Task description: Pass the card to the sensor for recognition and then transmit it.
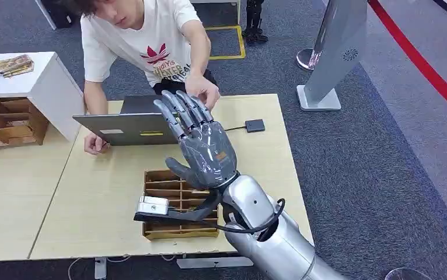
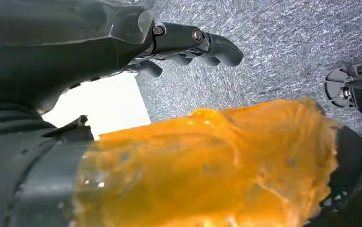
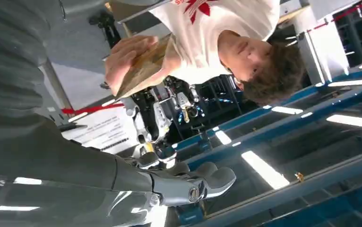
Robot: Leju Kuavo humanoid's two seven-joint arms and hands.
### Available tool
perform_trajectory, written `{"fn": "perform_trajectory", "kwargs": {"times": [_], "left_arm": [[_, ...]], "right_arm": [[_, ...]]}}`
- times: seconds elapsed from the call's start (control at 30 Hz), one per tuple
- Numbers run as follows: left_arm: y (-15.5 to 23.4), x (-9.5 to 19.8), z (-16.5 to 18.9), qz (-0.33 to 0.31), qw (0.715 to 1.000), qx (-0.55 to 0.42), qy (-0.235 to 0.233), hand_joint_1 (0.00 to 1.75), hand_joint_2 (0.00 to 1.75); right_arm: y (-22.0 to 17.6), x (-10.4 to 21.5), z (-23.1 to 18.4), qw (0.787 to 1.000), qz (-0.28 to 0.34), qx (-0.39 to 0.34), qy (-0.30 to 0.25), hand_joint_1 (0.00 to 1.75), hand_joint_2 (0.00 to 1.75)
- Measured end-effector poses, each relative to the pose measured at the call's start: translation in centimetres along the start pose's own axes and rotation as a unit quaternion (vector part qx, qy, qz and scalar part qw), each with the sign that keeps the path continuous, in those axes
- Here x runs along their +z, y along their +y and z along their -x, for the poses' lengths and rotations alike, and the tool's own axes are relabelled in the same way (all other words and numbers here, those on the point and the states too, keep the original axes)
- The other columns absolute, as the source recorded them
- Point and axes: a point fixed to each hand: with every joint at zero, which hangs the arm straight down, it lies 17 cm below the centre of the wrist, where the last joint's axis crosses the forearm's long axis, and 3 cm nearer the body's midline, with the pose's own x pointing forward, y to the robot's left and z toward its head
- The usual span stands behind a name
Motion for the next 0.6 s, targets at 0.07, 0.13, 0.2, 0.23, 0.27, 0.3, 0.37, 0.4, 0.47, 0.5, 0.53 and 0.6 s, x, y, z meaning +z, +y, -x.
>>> {"fn": "perform_trajectory", "kwargs": {"times": [0.07, 0.13, 0.2, 0.23, 0.27, 0.3, 0.37, 0.4, 0.47, 0.5, 0.53, 0.6], "left_arm": [[0.0, 0.0, 0.0, 0.000, 1.000, -0.001, 0.001, 0.00, 0.00], [0.0, 0.0, 0.1, 0.000, 1.000, -0.002, 0.002, 0.00, 0.00], [0.0, 0.0, 0.1, -0.001, 1.000, -0.002, 0.003, 0.00, 0.00], [0.0, 0.0, 0.0, -0.001, 1.000, -0.003, 0.003, 0.00, 0.00], [0.0, 0.0, 0.0, -0.001, 1.000, -0.003, 0.003, 0.00, 0.00], [0.1, 0.0, 0.0, -0.001, 1.000, -0.003, 0.003, 0.00, 0.00], [0.1, 0.0, 0.0, -0.001, 1.000, -0.003, 0.003, 0.00, 0.00], [0.1, 0.0, 0.0, -0.001, 1.000, -0.003, 0.003, 0.00, 0.00], [0.1, 0.0, 0.0, -0.001, 1.000, -0.003, 0.002, 0.00, 0.00], [0.1, 0.0, 0.0, -0.001, 1.000, -0.003, 0.002, 0.00, 0.00], [0.1, 0.0, 0.0, -0.001, 1.000, -0.003, 0.002, 0.00, 0.00], [0.1, 0.0, 0.0, -0.001, 1.000, -0.004, 0.002, 0.00, 0.00]], "right_arm": [[0.3, 0.1, 0.2, 1.000, -0.002, 0.008, 0.001, 1.75, 1.75], [0.6, 0.2, 0.3, 1.000, -0.002, 0.014, 0.003, 1.75, 1.75], [0.7, 0.2, 0.4, 1.000, -0.002, 0.019, 0.003, 1.75, 1.75], [0.8, 0.2, 0.4, 1.000, -0.002, 0.020, 0.003, 1.75, 1.75], [0.9, 0.2, 0.5, 1.000, -0.003, 0.021, 0.004, 1.75, 1.75], [1.0, 0.3, 0.5, 1.000, -0.004, 0.023, 0.003, 1.75, 1.75], [1.2, 0.3, 0.6, 1.000, -0.007, 0.028, 0.003, 1.75, 1.75], [1.3, 0.4, 0.6, 0.999, -0.008, 0.031, 0.003, 1.75, 1.75], [1.6, 0.4, 0.7, 0.999, -0.011, 0.034, 0.003, 1.75, 1.75], [1.7, 0.5, 0.8, 0.999, -0.012, 0.035, 0.003, 1.75, 1.75], [1.8, 0.5, 0.8, 0.999, -0.013, 0.037, 0.002, 1.75, 1.75], [1.9, 0.5, 0.9, 0.999, -0.014, 0.042, 0.002, 1.75, 1.75]]}}
